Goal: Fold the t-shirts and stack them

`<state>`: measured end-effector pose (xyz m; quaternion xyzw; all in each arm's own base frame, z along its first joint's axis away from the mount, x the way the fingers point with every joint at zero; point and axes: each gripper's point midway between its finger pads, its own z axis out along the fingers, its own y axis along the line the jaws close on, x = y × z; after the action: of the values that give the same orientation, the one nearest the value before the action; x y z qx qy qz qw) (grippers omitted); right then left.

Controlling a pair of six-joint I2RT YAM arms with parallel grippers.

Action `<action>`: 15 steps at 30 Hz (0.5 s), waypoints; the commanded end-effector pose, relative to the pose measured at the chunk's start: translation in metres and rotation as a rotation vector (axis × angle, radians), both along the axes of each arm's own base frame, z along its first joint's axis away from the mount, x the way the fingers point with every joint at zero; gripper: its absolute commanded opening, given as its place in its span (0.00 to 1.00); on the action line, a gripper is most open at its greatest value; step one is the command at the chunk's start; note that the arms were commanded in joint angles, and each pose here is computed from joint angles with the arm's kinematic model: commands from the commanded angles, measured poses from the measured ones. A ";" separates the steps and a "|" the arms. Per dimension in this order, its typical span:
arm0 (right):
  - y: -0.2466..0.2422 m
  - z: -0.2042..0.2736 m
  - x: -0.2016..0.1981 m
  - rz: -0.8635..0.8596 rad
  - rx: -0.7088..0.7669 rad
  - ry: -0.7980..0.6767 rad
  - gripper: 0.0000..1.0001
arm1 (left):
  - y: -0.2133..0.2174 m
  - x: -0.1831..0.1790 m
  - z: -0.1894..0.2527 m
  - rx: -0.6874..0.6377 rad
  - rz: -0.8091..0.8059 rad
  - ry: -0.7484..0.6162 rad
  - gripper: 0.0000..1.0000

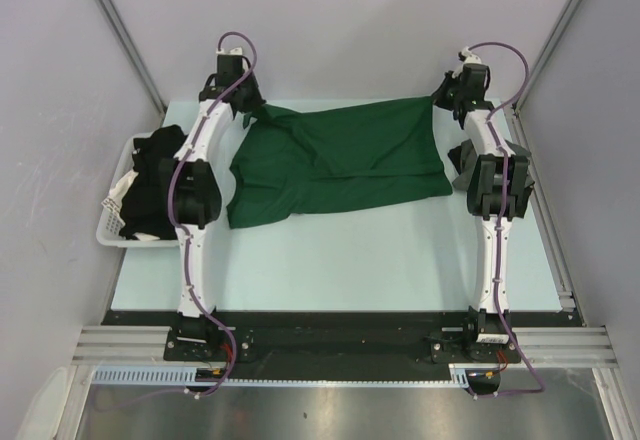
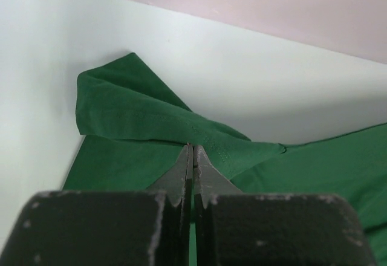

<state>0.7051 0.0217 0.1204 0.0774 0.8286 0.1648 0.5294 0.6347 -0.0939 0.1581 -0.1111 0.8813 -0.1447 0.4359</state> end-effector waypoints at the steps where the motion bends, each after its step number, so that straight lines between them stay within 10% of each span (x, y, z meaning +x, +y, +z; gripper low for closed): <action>1: -0.007 0.067 -0.004 -0.023 -0.048 -0.099 0.00 | 0.011 -0.015 0.059 0.014 -0.005 -0.067 0.00; 15: -0.010 0.061 -0.007 -0.031 -0.064 -0.090 0.00 | 0.005 -0.013 0.031 -0.018 -0.024 -0.012 0.00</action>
<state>0.6956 0.0171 0.1310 0.0748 0.8333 0.1476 0.5275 0.6190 -0.0929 0.1679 -0.1065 0.8894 -0.1480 0.4193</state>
